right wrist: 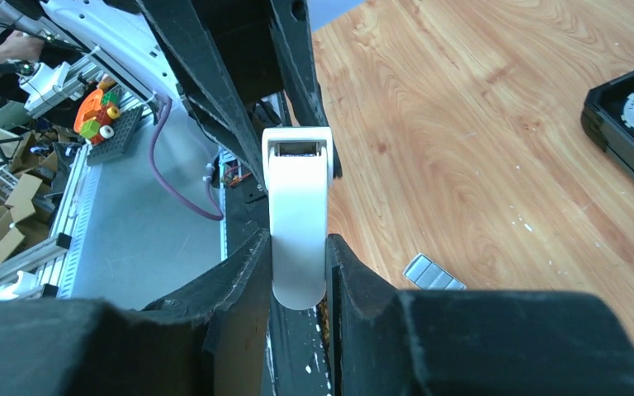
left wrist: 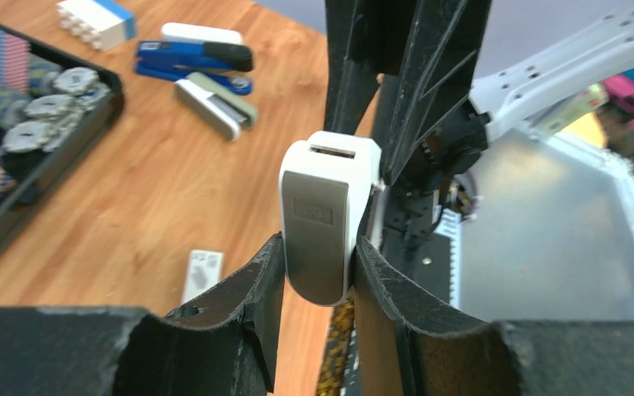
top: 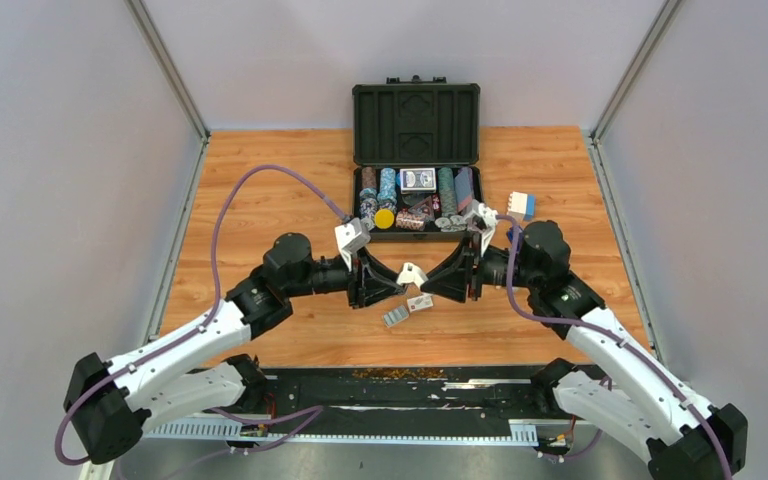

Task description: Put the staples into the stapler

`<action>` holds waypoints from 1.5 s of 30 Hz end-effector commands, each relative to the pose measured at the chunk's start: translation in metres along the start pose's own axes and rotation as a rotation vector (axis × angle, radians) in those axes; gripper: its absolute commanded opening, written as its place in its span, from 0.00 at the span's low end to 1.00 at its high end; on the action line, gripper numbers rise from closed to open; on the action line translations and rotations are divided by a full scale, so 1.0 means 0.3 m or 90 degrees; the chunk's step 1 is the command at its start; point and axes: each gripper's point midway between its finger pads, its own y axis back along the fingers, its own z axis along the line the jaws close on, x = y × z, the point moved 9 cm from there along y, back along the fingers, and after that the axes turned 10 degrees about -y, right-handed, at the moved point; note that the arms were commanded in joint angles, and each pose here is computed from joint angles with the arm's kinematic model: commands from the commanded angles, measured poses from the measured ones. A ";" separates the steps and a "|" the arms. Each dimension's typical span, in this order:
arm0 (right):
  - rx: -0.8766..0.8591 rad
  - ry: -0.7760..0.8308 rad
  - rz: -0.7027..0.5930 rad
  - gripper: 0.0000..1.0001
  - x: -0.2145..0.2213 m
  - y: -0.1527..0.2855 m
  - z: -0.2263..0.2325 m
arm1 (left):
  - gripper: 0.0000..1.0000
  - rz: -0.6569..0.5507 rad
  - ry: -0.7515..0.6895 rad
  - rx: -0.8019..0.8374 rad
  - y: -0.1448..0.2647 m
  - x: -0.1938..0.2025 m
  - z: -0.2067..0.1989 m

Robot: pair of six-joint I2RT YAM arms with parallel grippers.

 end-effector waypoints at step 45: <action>0.207 -0.073 -0.183 0.78 -0.045 0.040 -0.054 | 0.00 -0.024 0.257 -0.139 -0.051 0.077 0.065</action>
